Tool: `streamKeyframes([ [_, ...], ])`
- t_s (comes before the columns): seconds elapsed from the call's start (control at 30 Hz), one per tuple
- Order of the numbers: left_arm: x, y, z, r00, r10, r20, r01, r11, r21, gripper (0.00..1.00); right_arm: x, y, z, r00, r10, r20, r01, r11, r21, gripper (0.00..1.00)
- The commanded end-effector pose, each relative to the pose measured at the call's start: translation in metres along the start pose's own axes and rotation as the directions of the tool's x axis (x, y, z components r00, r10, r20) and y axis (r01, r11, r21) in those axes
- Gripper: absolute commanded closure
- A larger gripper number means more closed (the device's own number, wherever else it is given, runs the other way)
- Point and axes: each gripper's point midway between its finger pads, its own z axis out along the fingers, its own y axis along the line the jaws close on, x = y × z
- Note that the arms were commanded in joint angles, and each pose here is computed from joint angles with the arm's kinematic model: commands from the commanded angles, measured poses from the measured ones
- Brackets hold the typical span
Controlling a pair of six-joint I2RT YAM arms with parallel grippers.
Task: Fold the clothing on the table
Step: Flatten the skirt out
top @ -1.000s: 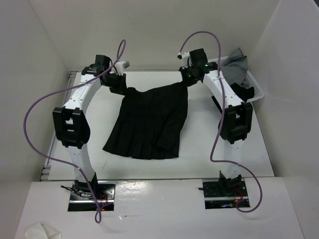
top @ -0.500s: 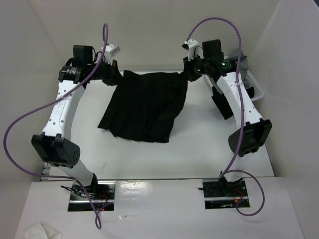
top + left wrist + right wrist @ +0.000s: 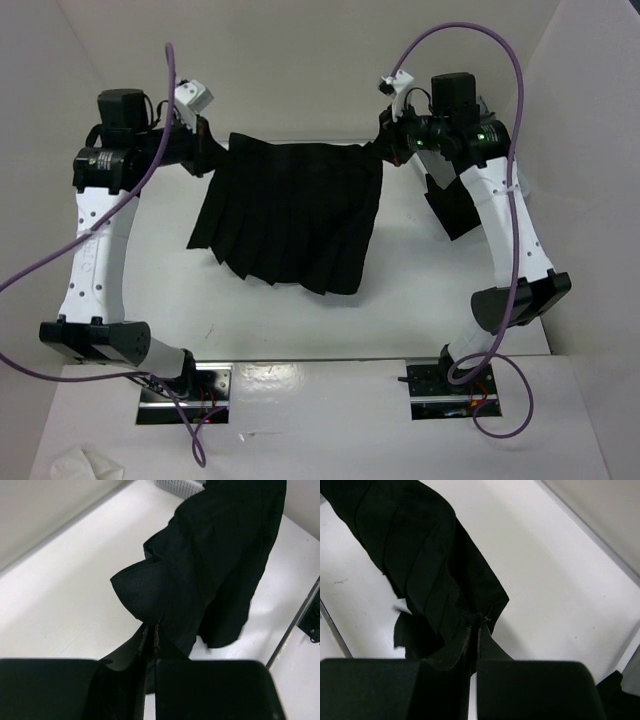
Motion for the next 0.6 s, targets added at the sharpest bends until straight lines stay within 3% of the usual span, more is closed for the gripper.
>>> streamKeyframes([
  [0.0,-0.035,-0.015,-0.029,0.989,0.1,0.11,-0.104,0.994,0.024,1.0,-0.039,0.018,-0.035,0.991,-0.062,0.122,0.066,0.997,-0.03,1.0],
  [0.07,-0.039,-0.013,-0.035,0.987,0.102,0.127,-0.107,0.994,0.027,1.0,-0.042,0.018,-0.039,0.989,-0.07,0.131,0.073,0.997,-0.02,1.0],
  [0.17,-0.046,-0.017,-0.045,0.982,0.106,0.154,-0.115,0.992,0.052,1.0,-0.049,-0.006,-0.042,0.988,-0.039,0.151,0.023,0.994,0.104,1.0],
  [0.27,-0.046,-0.014,-0.045,0.983,0.092,0.16,-0.103,0.993,0.064,1.0,-0.057,-0.001,-0.048,0.983,-0.041,0.179,0.032,0.998,0.049,1.0],
  [0.57,-0.044,-0.015,-0.046,0.982,0.088,0.165,-0.102,0.992,0.076,1.0,-0.058,-0.004,-0.053,0.983,-0.05,0.179,0.035,0.996,0.083,1.0],
])
